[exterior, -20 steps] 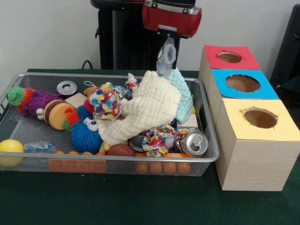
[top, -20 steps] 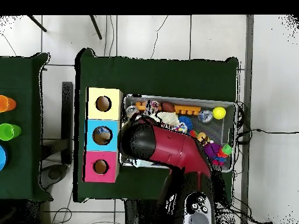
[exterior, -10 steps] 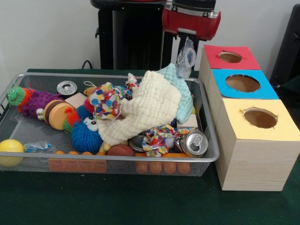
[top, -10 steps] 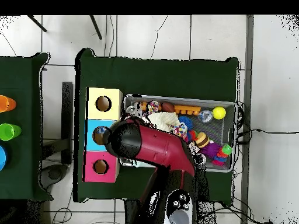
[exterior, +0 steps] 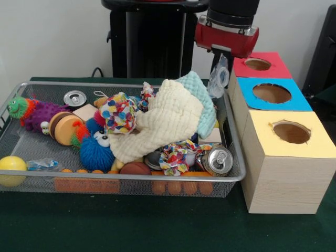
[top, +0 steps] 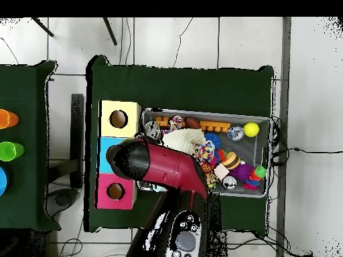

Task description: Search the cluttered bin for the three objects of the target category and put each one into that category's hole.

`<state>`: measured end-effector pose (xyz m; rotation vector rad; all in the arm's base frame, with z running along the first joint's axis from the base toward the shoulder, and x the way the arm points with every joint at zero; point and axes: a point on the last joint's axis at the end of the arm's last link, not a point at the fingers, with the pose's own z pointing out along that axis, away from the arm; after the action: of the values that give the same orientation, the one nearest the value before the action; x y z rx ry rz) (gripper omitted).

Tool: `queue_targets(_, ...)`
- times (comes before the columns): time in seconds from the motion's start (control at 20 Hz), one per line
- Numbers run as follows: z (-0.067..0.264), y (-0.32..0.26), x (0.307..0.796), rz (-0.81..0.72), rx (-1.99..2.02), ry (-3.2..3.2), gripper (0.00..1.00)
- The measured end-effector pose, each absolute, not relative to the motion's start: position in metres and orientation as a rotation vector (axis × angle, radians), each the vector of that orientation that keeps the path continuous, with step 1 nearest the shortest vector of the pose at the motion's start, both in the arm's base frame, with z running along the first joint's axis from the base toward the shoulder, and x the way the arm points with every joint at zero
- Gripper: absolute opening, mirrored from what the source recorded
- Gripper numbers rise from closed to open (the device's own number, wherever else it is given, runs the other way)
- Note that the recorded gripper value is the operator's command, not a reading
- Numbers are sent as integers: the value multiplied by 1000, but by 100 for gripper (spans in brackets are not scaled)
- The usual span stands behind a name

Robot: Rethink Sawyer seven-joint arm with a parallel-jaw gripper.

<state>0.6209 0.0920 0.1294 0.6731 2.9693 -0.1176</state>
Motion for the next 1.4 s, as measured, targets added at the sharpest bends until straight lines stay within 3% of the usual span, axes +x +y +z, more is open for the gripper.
queue_targets(0.4, 126, 117, 616, -131, 764, 2975, 0)
queue_targets(1.0, 168, 144, 628, -114, 852, 3002, 0)
queue_targets(1.4, 169, 148, 642, -70, 924, 2960, 0)
